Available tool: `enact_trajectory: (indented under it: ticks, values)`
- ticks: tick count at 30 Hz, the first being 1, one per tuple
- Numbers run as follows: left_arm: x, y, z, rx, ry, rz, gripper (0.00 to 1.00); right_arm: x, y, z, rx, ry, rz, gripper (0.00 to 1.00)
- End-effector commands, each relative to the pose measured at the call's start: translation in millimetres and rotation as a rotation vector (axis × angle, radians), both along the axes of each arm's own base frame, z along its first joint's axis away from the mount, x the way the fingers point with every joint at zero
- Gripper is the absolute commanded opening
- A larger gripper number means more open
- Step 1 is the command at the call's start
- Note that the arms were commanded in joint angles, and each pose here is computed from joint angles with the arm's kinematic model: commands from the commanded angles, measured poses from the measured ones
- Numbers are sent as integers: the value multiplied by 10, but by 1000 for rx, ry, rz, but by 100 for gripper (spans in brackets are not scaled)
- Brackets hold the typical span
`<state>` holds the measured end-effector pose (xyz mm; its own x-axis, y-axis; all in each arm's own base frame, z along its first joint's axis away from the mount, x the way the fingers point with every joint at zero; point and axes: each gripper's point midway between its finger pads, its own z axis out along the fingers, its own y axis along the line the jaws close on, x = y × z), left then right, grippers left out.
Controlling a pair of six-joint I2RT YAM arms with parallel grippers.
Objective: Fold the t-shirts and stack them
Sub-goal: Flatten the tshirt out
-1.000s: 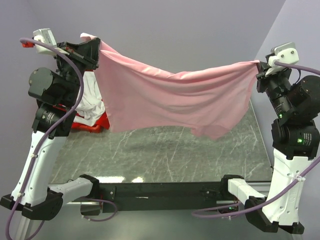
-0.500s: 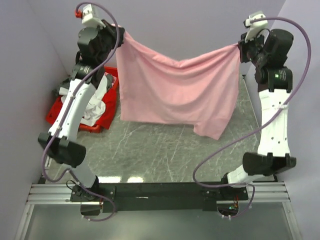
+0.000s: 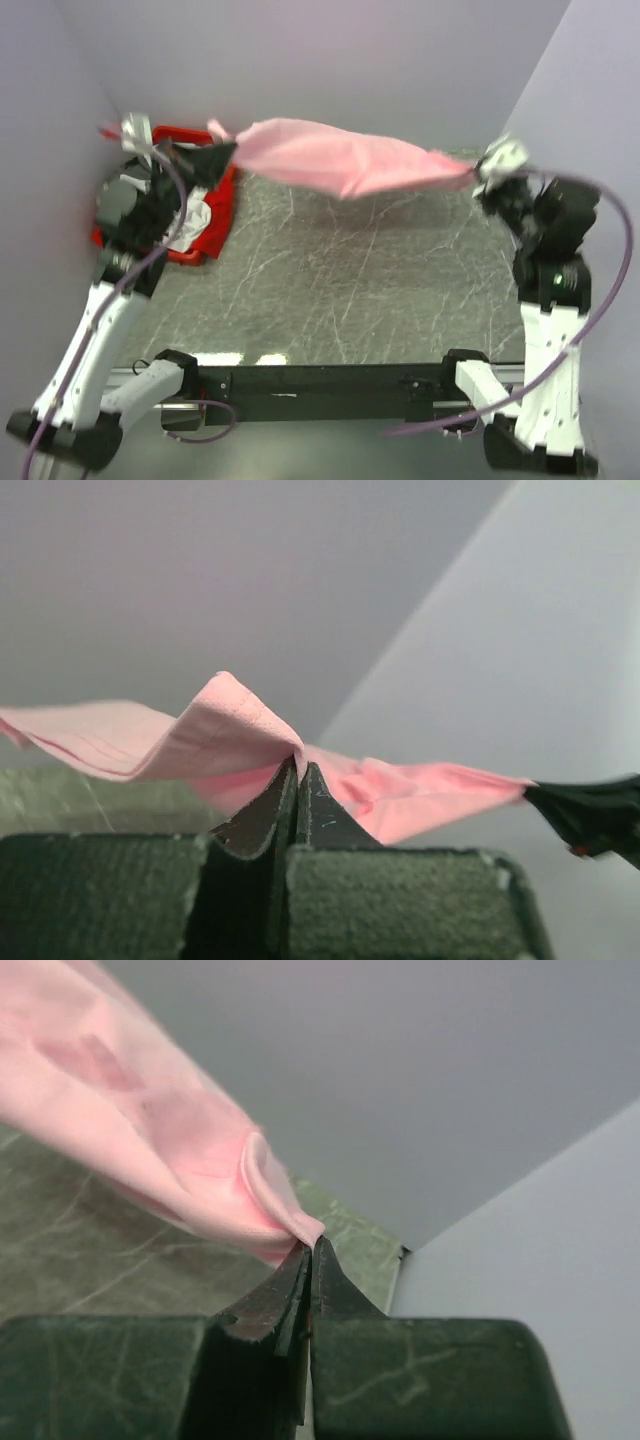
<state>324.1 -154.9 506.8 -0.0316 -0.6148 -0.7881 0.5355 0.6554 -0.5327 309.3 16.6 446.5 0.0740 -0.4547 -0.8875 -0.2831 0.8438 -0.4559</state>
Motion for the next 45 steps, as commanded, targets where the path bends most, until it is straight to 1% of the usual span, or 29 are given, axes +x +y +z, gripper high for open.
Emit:
enact_trajectory:
  ticks: [1, 2, 3, 4, 5, 6, 7, 8, 9, 10, 11, 12, 13, 16, 17, 20, 21, 22, 23, 24, 25, 26, 27, 28, 30, 31, 35, 39, 45]
  values:
    - [-354, -246, -1131, 21, 227, -190, 0, -325, 213, -1029, -145, 172, 187, 0]
    - [-466, -297, -1406, 25, 295, -230, 1, -433, 224, -1298, -182, 224, 215, 0]
    - [-625, -357, -1764, 30, 417, -286, 1, -606, 220, -1888, -245, 353, 266, 0]
    - [-827, -393, -2172, 40, 514, -325, 1, -756, 197, -2050, -290, 364, 270, 0]
    - [-956, -406, -2405, 41, 594, -345, 1, -918, 182, -2333, -318, 438, 290, 0]
    - [-1096, -435, -2599, 18, 676, -374, 4, -1042, 148, -2692, -370, 503, 319, 0]
    - [-1386, -471, -2889, 27, 770, -442, 10, -1149, 126, -2788, -401, 507, 318, 9]
    - [-1498, -452, -2985, 27, 817, -446, 21, -1223, 69, -2913, -431, 542, 307, 16]
    - [-1581, -414, -3033, 27, 848, -434, 44, -1351, 49, -3057, -453, 583, 317, 30]
    - [-1700, -290, -3031, 41, 873, -383, 54, -1389, 26, -3081, -460, 598, 309, 52]
    - [-1716, -205, -2972, 54, 862, -335, 64, -1407, 5, -3083, -461, 606, 295, 58]
    - [-1753, -113, -2906, 80, 838, -296, 78, -1393, -26, -3025, -448, 605, 260, 63]
    - [-1735, 6, -2763, 94, 816, -224, 81, -1374, -29, -2981, -440, 598, 249, 66]
    - [-1645, 74, -2643, 151, 786, -177, 83, -1210, 12, -2827, -358, 583, 223, 73]
    - [-1568, 70, -2639, 163, 772, -164, 83, -1133, 28, -2793, -340, 577, 225, 73]
    - [-1289, -11, -2827, 224, 774, -154, 83, -884, 138, -2853, -172, 673, 230, 73]
    - [-1106, -70, -2736, 223, 693, -152, 83, -737, 171, -2925, -94, 742, 222, 73]
    - [-956, -125, -2930, 245, 733, -146, 83, -660, 231, -2945, -39, 772, 238, 73]
    - [-843, -168, -2965, 250, 728, -145, 83, -591, 263, -2986, 7, 815, 242, 70]
    - [-621, -279, -3044, 265, 715, -159, 82, -467, 283, -3079, 61, 902, 243, 69]
    - [-506, -334, -3038, 273, 709, -166, 81, -404, 307, -3116, 86, 941, 251, 65]
    - [-391, -371, -3075, 299, 704, -170, 77, -351, 301, -3169, 105, 982, 242, 64]
    - [-263, -438, -3268, 333, 756, -183, 76, -248, 283, -3276, 122, 1043, 232, 63]
    - [-140, -486, -3181, 343, 736, -184, 74, -207, 262, -3335, 126, 1068, 223, 62]
    - [-8, -532, -3318, 387, 760, -191, 73, -90, 212, -3497, 125, 1113, 186, 62]
    - [48, -552, -3275, 390, 741, -191, 72, -57, 214, -3543, 127, 1127, 184, 62]
    - [128, -533, -3348, 427, 734, -172, 73, 119, 276, -3647, 161, 1166, 183, 61]
    - [90, -449, -3380, 424, 726, -135, 74, 194, 362, -3850, 155, 1236, 178, 60]
    - [4, -329, -3354, 406, 708, -82, 75, 261, 367, -4034, 146, 1287, 157, 58]
